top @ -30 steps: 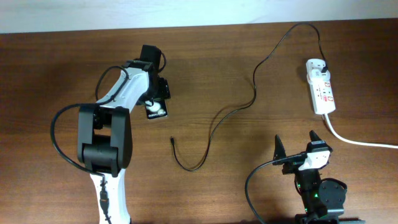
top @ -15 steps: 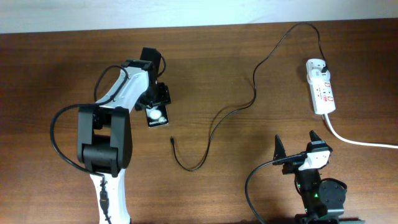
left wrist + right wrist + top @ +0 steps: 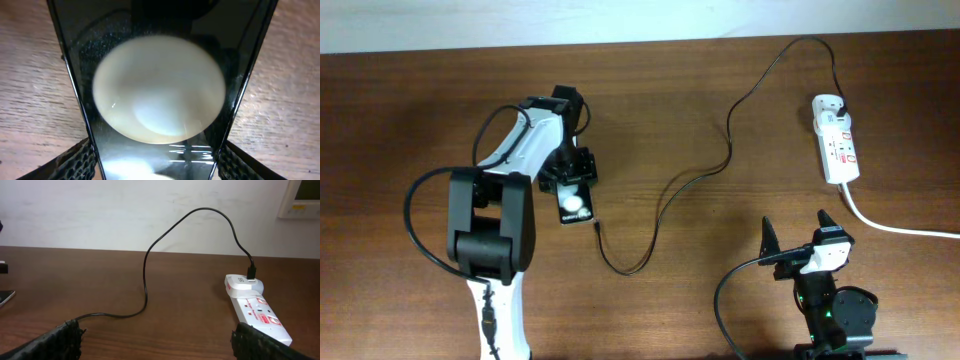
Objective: Plug charger to phone and switch on socket
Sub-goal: 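Lift the phone with the left gripper and turn it upright, then hold the phone upright with the left gripper, bottom edge facing right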
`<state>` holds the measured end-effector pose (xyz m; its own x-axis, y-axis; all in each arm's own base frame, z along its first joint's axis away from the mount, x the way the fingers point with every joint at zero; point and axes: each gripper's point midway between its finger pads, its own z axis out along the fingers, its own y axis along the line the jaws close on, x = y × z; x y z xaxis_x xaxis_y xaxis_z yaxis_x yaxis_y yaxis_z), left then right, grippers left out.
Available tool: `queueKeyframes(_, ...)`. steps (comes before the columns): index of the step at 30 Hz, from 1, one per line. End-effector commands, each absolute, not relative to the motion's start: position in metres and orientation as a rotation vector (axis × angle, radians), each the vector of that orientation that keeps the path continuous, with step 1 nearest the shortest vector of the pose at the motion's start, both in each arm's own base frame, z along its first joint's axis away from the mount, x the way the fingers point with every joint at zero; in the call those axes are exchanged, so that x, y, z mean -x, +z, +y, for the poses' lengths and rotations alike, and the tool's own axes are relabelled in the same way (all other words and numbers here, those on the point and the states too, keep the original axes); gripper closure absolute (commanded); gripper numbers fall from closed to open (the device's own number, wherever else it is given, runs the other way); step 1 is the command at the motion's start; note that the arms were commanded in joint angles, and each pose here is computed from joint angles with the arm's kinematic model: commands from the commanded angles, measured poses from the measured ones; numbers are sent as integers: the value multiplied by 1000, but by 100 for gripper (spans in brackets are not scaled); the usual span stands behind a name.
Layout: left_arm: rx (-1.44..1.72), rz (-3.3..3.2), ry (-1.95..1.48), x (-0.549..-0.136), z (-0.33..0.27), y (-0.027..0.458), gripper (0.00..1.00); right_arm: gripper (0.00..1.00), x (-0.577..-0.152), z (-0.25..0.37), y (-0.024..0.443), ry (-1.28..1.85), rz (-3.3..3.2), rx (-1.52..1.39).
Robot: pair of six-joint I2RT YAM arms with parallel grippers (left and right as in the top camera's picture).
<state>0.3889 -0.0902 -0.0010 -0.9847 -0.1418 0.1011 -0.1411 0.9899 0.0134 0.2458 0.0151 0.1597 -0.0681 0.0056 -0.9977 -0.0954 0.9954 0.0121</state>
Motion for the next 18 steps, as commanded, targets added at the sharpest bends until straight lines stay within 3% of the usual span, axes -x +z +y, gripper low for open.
queueKeyframes(1, -129, -2915, -92, -359, -94, -30, 37, 1, -245, 18, 158, 101, 1641, 69)
queueKeyframes(11, -89, -2794, -56, -331, -97, -21, 35, 1, -245, 18, 158, 101, 1641, 70)
queueKeyframes(18, -83, -2912, 3, -348, -100, 12, 30, 1, -245, 18, 158, 101, 1641, 69)
